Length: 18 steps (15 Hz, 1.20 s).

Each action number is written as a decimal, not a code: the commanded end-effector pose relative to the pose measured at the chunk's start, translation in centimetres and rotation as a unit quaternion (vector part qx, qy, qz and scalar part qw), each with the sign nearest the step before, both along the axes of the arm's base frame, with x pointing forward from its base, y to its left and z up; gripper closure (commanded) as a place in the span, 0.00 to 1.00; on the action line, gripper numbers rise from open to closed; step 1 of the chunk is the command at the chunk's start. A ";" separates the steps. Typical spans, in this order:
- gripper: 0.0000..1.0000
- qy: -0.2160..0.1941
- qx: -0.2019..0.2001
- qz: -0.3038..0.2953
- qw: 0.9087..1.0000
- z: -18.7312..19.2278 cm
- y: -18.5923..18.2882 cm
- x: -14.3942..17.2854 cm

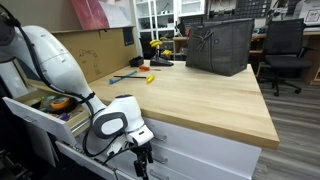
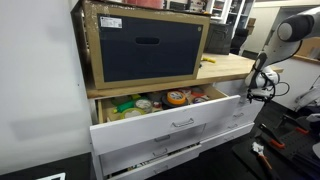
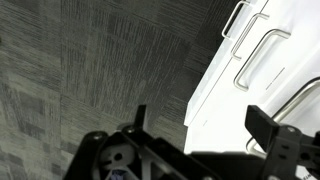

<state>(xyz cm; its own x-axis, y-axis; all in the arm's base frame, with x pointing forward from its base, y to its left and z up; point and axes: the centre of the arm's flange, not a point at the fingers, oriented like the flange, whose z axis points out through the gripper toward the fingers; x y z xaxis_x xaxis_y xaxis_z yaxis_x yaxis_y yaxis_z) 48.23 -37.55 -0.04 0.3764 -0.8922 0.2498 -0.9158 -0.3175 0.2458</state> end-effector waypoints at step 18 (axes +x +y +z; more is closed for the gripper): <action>0.00 -0.043 -0.045 -0.024 0.998 0.2 -1.2 0.9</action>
<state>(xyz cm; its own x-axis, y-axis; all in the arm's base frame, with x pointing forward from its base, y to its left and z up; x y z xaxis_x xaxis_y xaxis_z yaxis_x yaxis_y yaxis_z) 48.50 -38.57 0.33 0.3441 -0.8781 0.3325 -0.9352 -0.2891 0.2045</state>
